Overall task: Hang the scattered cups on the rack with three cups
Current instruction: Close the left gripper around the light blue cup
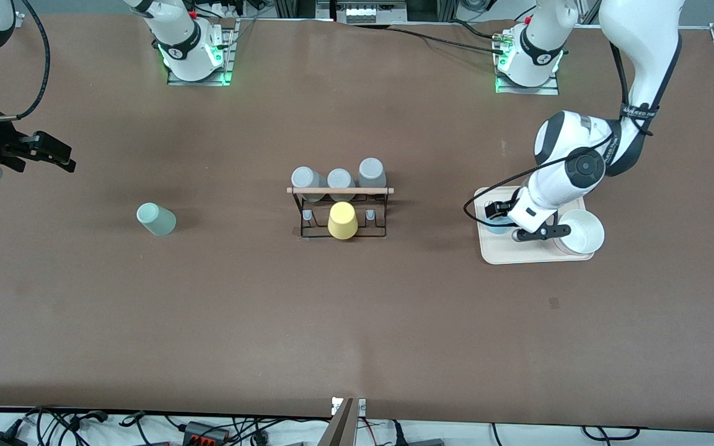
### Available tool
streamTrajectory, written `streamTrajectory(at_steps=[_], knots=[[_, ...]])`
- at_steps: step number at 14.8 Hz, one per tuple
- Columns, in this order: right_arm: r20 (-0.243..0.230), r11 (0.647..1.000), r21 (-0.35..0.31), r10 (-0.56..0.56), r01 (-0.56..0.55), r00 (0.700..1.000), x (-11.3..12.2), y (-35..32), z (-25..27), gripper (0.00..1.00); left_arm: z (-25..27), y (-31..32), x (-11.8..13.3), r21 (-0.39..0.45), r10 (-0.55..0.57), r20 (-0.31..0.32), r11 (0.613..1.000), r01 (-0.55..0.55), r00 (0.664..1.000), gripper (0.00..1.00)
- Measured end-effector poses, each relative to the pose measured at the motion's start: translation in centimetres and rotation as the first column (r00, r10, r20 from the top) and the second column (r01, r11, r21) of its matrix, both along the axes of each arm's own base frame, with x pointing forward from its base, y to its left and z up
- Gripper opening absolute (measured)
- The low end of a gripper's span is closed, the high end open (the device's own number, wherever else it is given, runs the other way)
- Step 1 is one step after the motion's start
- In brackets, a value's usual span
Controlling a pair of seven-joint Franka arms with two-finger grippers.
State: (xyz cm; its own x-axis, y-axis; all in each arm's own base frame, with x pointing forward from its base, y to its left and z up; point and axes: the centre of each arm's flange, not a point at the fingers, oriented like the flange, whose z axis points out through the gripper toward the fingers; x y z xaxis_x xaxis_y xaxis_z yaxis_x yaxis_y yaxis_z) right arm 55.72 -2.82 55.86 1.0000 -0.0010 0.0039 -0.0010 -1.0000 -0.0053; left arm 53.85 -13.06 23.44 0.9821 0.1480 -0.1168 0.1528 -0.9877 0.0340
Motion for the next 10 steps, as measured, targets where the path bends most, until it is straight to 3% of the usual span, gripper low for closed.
streamTrajectory(at_steps=[4,6,10], knots=[[0.000,1.000,0.000,0.000,0.000,1.000,0.00,0.00,0.00,1.00,-0.70,-0.05,-0.17,0.000,0.000,-0.012,1.000,0.000,1.000,0.90],[0.000,1.000,0.000,0.000,0.000,1.000,0.00,0.00,0.00,1.00,-0.71,-0.06,-0.19,0.001,-0.001,-0.013,1.000,0.001,1.000,0.68],[0.000,1.000,0.000,0.000,0.000,1.000,0.00,0.00,0.00,1.00,-0.57,-0.04,-0.25,0.006,-0.002,-0.035,1.000,0.003,0.999,0.65]])
